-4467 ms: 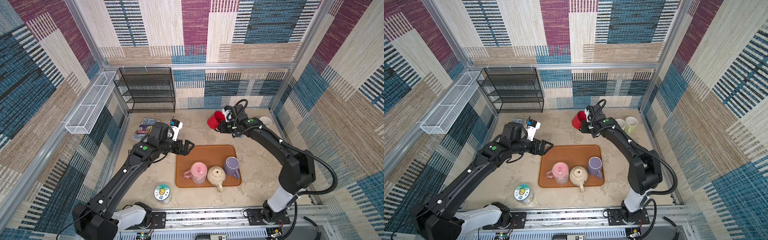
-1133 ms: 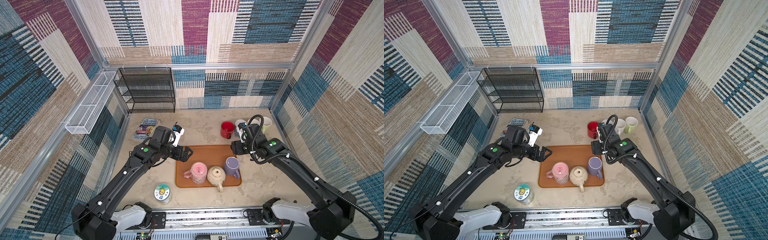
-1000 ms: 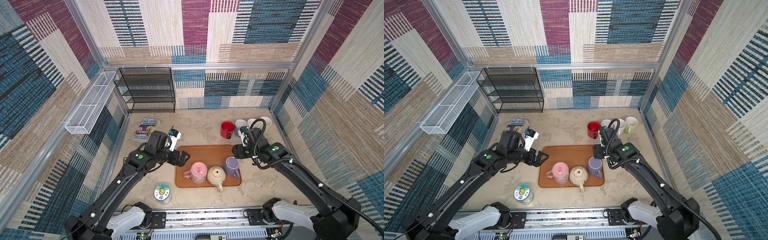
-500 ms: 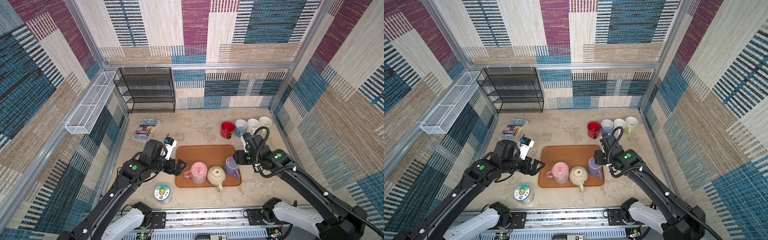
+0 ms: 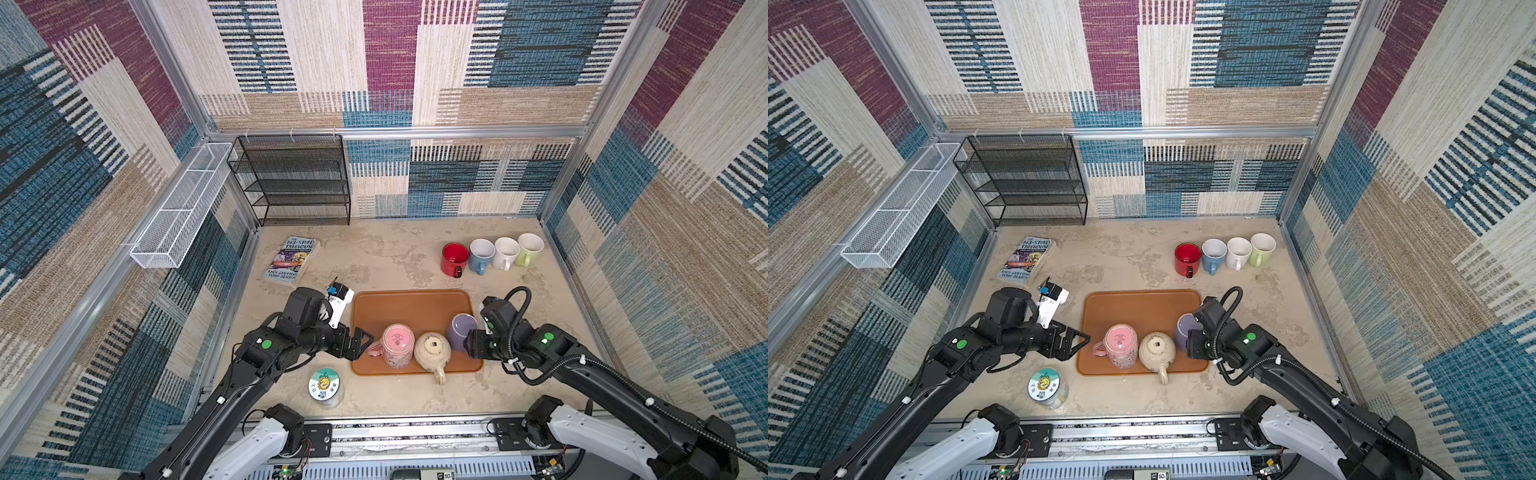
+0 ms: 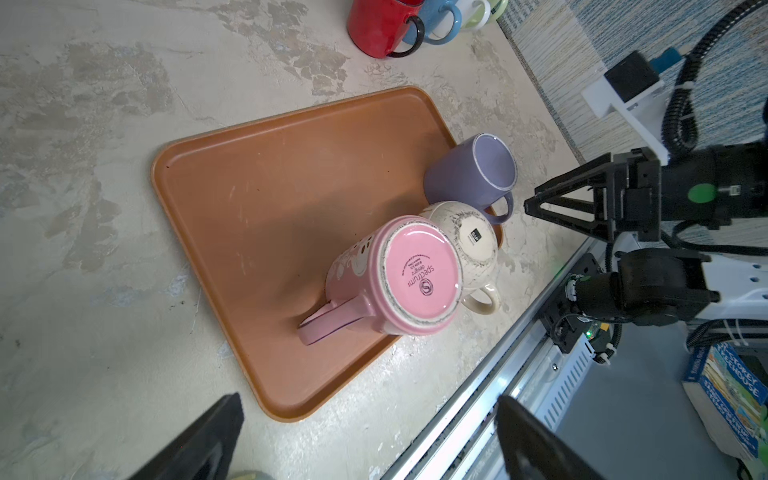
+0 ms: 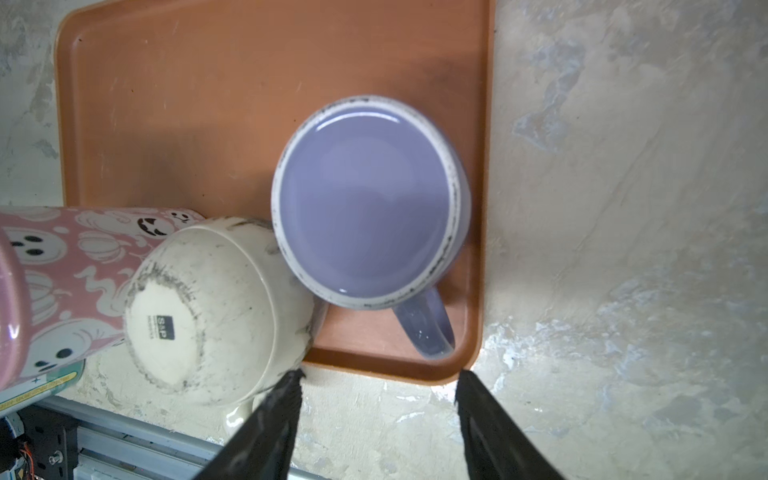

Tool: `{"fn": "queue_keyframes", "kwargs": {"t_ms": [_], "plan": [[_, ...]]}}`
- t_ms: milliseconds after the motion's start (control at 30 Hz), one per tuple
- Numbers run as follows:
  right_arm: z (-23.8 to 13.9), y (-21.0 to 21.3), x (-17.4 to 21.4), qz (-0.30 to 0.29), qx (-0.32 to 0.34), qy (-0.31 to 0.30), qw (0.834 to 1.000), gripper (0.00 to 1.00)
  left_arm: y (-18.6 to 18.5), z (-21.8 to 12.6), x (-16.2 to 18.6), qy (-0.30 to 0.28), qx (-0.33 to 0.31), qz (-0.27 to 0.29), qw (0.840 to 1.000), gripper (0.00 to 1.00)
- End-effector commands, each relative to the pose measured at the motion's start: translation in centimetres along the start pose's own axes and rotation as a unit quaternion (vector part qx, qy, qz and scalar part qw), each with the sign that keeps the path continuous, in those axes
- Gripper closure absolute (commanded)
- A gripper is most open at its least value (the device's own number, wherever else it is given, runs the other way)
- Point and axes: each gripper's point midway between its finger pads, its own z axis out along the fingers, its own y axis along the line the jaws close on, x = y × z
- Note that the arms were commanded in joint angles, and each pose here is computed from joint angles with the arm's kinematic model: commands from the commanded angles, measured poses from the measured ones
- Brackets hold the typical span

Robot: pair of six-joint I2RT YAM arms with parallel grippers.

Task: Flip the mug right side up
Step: 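Lower the right gripper and close it on the purple mug's base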

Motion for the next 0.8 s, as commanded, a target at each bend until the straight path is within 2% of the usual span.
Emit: {"fn": "queue_keyframes", "kwargs": {"t_ms": [0, 367, 767], "plan": [[0.5, 0.1, -0.6, 0.011, 0.007, -0.010, 1.000, 0.42, -0.4, -0.2, -0.3, -0.012, 0.009, 0.013, 1.000, 0.00], [2.1, 0.7, -1.1, 0.001, 0.017, -0.005, 1.000, 0.49, -0.4, -0.4, -0.3, -0.015, 0.010, 0.014, 1.000, 0.00], [3.0, 1.9, -3.5, -0.021, 0.036, -0.009, 0.999, 0.53, -0.6, -0.8, -0.4, -0.025, 0.010, 0.018, 0.999, 0.00]]}}
